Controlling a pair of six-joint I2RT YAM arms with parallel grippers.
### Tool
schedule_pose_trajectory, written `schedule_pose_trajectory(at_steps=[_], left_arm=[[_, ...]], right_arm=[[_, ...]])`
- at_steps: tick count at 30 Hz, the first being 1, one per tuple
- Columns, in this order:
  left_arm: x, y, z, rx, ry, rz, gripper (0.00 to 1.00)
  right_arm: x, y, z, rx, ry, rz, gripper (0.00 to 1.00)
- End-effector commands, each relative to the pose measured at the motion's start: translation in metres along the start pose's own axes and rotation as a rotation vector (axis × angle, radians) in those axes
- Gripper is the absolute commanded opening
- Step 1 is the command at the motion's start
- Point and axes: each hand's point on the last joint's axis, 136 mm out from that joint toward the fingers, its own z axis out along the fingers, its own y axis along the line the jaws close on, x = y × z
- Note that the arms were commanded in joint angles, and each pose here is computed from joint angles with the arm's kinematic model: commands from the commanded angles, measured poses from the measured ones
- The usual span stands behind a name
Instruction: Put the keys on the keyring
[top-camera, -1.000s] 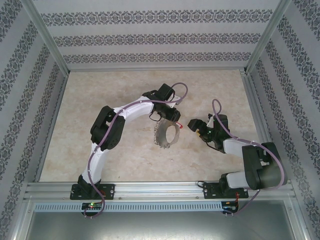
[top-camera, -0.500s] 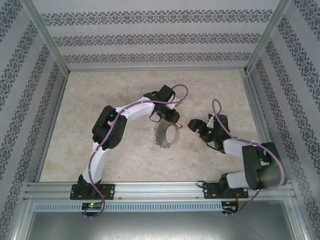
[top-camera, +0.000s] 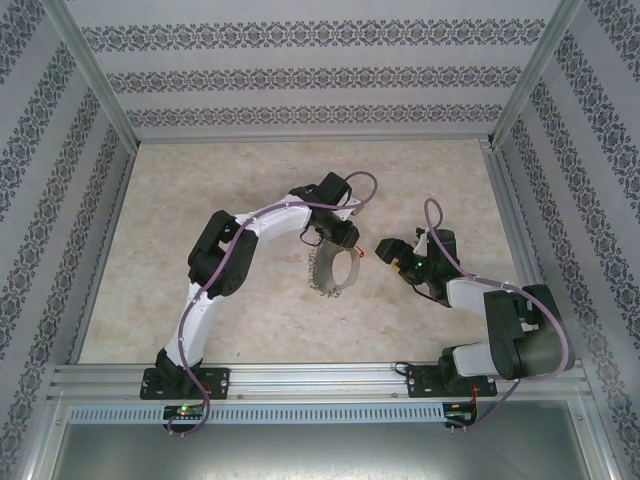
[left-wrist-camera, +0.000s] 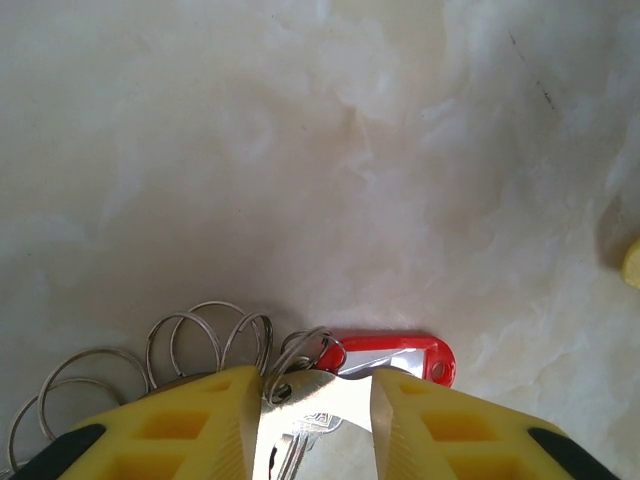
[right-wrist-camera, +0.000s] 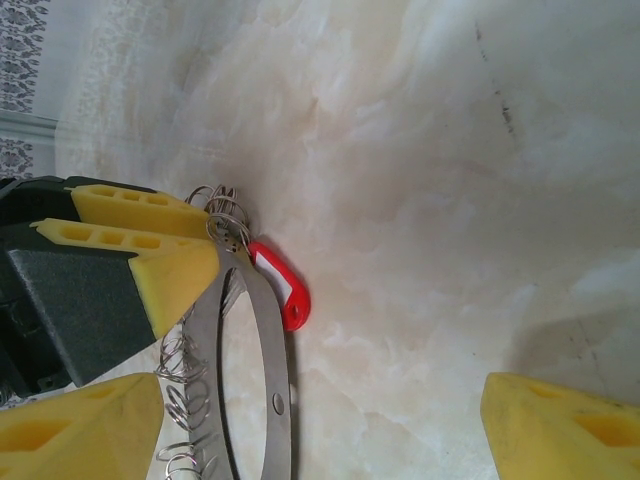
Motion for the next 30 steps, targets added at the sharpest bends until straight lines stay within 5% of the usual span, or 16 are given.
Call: schedule_pose_trajectory(at_steps=[1,11,19,30], left_arm=[[0.002,-0.009,0.007,0.017,0.021,0.019,0.32],[0.002,-0.007,0.012,-0.022,0.018,0.029,0.25],[-0.001,-0.006,0.01,-0.05,0.015,0.069,0.0],[-0.036,-0.044,-0.086,-0.038,-0.209,0.304,0.0]], right_arm=[[-0.001,0.0,-0.004,-0.014,-0.008,-0.012,0.82],[-0.001,0.002,-0.004,-0.022,-0.007,-0.01,0.81],[-0.003,0.003,-0.005,-0.029,-0.013,-0.011,0.8],[-0.032,0.035,-0.02,-0.096,-0.094,-0.042,0.79]])
